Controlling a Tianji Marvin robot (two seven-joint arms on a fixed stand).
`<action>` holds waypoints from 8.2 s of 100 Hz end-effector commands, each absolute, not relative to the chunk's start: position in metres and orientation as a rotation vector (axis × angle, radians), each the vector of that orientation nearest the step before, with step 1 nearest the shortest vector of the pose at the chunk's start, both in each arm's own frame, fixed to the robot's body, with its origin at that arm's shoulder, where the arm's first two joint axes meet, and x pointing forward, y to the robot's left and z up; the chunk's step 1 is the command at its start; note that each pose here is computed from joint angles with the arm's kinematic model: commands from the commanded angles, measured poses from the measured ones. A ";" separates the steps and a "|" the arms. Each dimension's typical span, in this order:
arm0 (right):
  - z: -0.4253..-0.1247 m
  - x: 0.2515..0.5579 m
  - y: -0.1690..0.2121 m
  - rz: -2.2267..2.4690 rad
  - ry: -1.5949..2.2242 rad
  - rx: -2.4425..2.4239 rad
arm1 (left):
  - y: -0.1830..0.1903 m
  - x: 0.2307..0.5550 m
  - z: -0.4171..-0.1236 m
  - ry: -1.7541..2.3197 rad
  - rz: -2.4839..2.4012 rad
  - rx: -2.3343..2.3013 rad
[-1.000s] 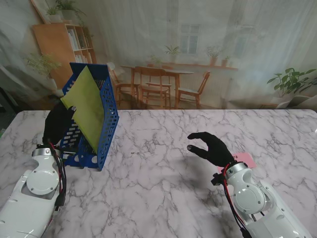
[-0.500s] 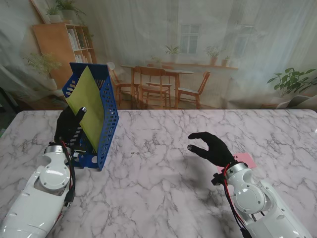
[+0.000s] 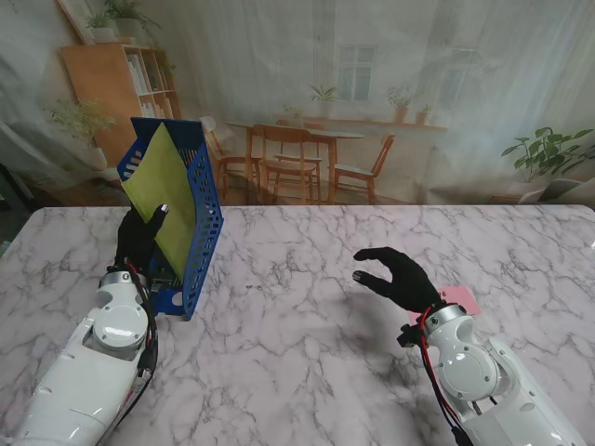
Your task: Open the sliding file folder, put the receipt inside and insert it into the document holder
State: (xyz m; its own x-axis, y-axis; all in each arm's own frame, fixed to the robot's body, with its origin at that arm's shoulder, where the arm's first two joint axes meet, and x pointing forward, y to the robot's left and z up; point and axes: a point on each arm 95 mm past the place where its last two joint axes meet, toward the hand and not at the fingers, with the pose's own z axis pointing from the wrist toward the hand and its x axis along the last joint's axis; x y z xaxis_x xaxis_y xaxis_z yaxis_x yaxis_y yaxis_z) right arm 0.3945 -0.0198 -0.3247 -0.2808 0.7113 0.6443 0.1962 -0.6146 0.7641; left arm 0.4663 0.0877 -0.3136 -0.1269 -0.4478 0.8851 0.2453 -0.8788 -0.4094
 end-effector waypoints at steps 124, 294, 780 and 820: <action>-0.328 0.394 -0.021 1.952 1.118 1.616 | 0.062 0.412 -0.145 0.285 -2.665 -1.248; -0.322 0.389 -0.039 2.154 0.946 1.678 | -0.110 0.397 -0.234 0.639 -2.506 -2.449; -0.259 0.406 -0.021 2.596 0.423 1.455 | -0.096 0.431 -0.274 0.833 -2.381 -2.346; -0.246 0.409 -0.023 2.619 0.380 1.423 | -0.108 0.428 -0.281 0.842 -2.361 -2.395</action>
State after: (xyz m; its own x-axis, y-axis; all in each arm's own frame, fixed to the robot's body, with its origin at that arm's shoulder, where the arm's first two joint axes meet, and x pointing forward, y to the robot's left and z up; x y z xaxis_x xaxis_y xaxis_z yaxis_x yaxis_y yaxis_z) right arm 0.4074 -0.0268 -0.2603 -0.5124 0.2621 0.8178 0.0075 -0.9509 0.3095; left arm 0.4318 -0.1010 -0.2708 -0.0465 -0.1033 0.9936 -0.5201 -0.8467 -0.1124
